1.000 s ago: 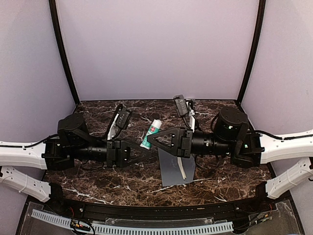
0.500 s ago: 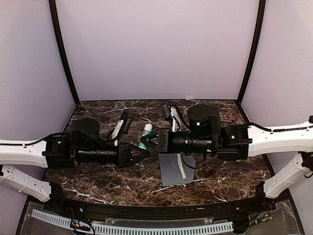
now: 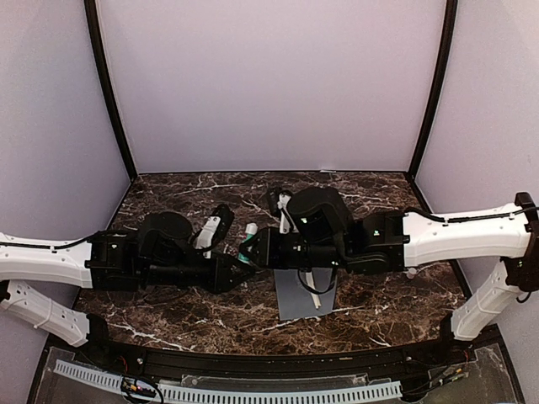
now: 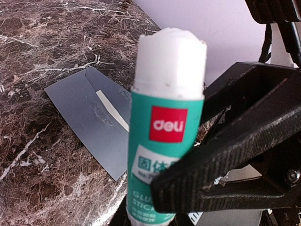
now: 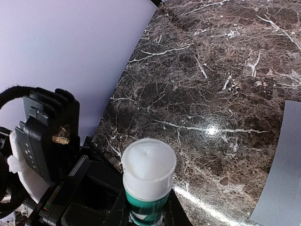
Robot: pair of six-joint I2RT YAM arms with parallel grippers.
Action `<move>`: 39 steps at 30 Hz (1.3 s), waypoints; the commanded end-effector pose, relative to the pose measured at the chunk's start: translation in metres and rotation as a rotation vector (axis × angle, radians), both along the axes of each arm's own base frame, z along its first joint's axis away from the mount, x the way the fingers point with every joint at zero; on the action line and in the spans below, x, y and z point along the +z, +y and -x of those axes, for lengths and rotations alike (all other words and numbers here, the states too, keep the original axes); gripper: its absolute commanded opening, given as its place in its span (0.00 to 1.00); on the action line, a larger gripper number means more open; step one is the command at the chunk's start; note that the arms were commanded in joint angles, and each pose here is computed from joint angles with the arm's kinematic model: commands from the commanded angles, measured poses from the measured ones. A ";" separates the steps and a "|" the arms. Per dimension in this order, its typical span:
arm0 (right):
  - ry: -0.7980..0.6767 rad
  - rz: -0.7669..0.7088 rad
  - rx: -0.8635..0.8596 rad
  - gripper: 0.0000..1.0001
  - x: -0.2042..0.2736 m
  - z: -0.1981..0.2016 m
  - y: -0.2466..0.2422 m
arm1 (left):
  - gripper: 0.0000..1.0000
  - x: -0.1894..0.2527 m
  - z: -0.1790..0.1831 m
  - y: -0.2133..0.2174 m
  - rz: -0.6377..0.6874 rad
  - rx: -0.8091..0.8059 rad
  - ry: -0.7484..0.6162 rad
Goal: Place the letter into the envelope and seal it
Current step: Unscrew the solid glue.
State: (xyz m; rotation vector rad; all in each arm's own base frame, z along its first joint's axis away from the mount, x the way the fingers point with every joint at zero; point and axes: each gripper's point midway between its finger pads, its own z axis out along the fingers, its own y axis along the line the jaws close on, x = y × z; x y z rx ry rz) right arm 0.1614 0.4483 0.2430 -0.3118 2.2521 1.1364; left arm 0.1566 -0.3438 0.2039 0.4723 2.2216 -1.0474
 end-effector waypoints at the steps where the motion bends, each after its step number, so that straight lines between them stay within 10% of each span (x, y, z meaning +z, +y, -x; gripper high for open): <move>1: -0.013 -0.010 0.008 0.00 0.014 0.007 -0.003 | 0.00 0.003 -0.015 0.008 -0.025 0.080 -0.005; 16: -0.134 -0.337 0.162 0.76 0.087 0.038 -0.041 | 0.00 0.054 0.026 -0.008 0.262 -0.143 0.018; 29: -0.184 -0.532 0.348 0.82 0.106 0.059 -0.041 | 0.00 0.092 0.067 -0.026 0.509 -0.415 0.008; 39: -0.188 -0.588 0.362 0.61 0.105 0.063 -0.045 | 0.00 0.112 0.080 -0.041 0.592 -0.522 0.016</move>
